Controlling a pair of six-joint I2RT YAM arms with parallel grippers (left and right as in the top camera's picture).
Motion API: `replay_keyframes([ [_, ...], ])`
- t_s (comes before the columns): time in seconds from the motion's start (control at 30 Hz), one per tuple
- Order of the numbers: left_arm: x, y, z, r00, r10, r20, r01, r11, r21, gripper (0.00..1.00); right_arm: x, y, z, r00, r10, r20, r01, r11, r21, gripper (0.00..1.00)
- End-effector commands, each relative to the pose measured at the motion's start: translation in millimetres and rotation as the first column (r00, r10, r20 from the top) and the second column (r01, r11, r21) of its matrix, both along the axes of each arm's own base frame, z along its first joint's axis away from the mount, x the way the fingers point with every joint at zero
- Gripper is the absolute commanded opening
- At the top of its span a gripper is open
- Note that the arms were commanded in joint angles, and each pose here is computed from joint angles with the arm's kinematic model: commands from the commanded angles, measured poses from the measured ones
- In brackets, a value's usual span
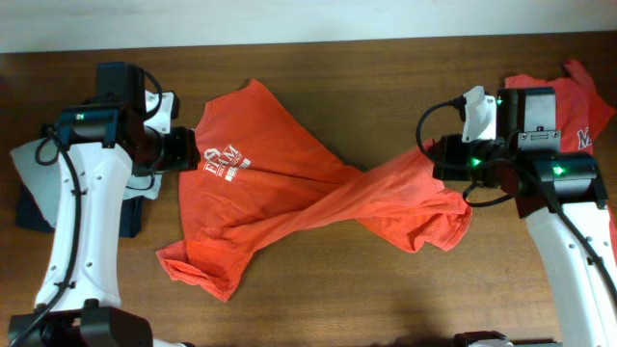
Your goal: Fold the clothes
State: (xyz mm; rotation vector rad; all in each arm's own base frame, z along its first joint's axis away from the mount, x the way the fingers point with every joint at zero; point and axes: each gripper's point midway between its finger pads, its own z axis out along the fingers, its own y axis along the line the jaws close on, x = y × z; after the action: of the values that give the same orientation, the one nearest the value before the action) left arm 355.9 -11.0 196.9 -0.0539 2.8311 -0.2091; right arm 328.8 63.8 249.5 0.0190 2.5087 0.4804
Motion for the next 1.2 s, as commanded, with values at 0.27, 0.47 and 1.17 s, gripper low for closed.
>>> replay_keyframes([
  [0.27,-49,-78,-8,0.939,-0.323,-0.117,0.321,0.946,-0.035,0.62,31,1,29,0.987,-0.075,0.143,0.067,0.996,0.060,0.04],
  [0.47,-91,-116,-67,0.830,-0.501,-0.246,0.523,0.852,0.030,0.56,31,1,29,0.987,-0.075,0.143,0.067,0.996,0.060,0.04],
  [1.17,-111,-119,-182,0.861,-0.454,-0.229,0.497,0.847,0.190,0.46,31,1,28,0.987,-0.075,0.139,0.067,0.996,0.060,0.04],
])
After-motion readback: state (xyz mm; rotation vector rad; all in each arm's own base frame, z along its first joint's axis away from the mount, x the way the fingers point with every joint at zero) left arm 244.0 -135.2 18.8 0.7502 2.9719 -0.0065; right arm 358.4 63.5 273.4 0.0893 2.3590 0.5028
